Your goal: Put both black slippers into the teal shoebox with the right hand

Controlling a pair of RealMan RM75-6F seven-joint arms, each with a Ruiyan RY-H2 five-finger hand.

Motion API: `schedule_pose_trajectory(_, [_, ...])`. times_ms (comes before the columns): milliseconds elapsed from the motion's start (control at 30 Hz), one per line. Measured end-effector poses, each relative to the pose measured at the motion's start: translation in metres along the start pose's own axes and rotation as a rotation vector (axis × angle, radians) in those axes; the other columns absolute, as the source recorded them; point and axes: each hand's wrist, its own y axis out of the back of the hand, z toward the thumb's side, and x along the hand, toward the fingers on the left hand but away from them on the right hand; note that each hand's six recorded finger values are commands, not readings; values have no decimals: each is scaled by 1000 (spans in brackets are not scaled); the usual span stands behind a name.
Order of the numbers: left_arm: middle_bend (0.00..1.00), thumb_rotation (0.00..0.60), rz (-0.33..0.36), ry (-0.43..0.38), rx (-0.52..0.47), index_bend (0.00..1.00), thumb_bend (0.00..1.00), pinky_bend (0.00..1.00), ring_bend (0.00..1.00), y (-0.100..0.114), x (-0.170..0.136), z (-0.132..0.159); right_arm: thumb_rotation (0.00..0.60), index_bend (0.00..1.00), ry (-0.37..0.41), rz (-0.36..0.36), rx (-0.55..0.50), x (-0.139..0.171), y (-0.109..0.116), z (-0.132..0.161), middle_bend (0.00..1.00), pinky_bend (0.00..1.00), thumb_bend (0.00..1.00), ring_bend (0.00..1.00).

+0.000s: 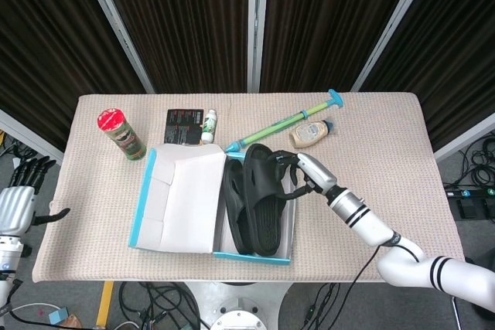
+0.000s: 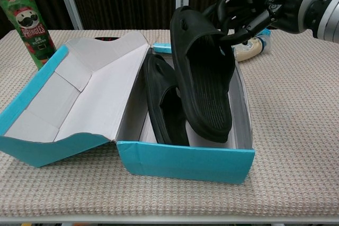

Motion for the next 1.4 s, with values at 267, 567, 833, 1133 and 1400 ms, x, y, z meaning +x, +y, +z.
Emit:
schedule_pose_trajectory(267, [67, 600, 5, 0, 3, 101, 58, 14, 0, -1, 0, -1, 600, 609, -25, 21, -20, -5, -2, -20, 515, 686, 275, 493])
schedule_pose_trajectory(567, [67, 600, 3, 2, -3, 101, 58, 14, 0, -3, 0, -2, 600, 609, -73, 65, -20, -9, -8, -41, 515, 686, 278, 493])
schedule_pose_trajectory(833, [67, 600, 5, 2, -10, 101, 58, 14, 0, -2, 0, -3, 600, 609, -106, 81, -26, -8, -9, -48, 515, 686, 278, 493])
schedule_pose_trajectory(1133, [67, 600, 2, 0, -14, 101, 58, 14, 0, -4, 1, -3, 600, 609, -166, 102, -24, -7, -9, -54, 515, 686, 277, 492])
schedule_pose_trajectory(1400, [67, 600, 1, 7, -16, 101, 58, 14, 0, -4, 0, -5, 600, 568, -195, 112, 31, -13, -12, -52, 473, 646, 199, 462])
